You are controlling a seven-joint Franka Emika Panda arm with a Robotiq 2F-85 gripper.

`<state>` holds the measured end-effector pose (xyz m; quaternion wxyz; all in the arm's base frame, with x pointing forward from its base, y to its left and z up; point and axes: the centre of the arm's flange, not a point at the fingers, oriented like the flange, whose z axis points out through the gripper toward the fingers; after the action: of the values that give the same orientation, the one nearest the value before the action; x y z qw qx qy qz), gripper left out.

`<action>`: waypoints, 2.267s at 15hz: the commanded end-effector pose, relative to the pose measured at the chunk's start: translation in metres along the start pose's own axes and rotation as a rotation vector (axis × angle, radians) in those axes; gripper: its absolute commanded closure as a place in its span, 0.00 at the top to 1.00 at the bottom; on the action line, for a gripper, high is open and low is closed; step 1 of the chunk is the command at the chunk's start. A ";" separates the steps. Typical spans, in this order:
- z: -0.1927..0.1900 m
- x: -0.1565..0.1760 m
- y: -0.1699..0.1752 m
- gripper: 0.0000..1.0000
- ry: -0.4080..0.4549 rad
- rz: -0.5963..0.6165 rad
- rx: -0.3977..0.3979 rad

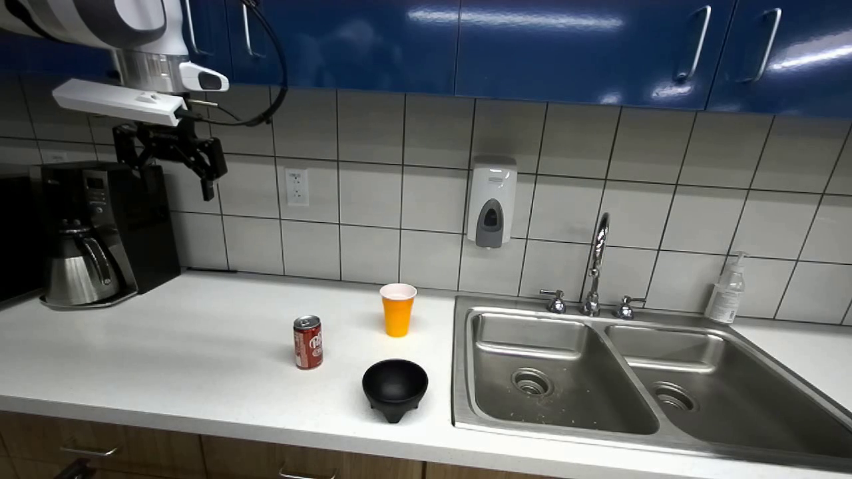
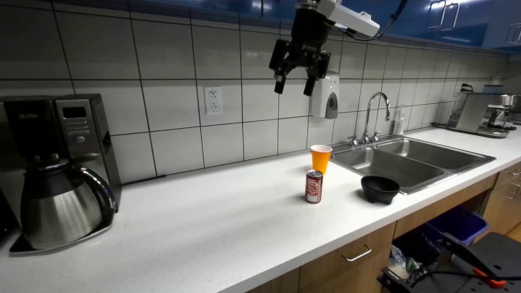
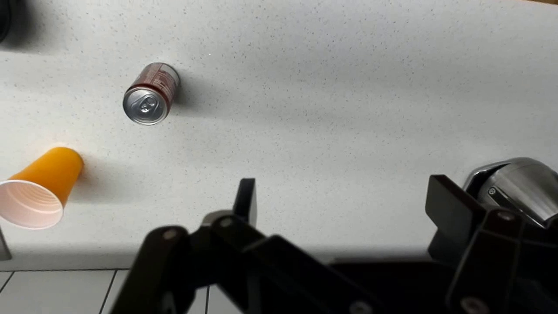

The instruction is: Put the red can inside the black bowl

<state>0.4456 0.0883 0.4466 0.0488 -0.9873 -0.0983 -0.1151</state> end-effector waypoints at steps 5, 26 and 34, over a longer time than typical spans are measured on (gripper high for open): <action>0.026 -0.007 0.014 1.00 0.018 0.049 0.006; 0.118 0.011 0.020 1.00 0.029 0.374 -0.121; 0.139 0.013 0.038 1.00 0.026 0.489 -0.172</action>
<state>0.4852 0.0743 0.3142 0.0010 -0.9854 0.1294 -0.1105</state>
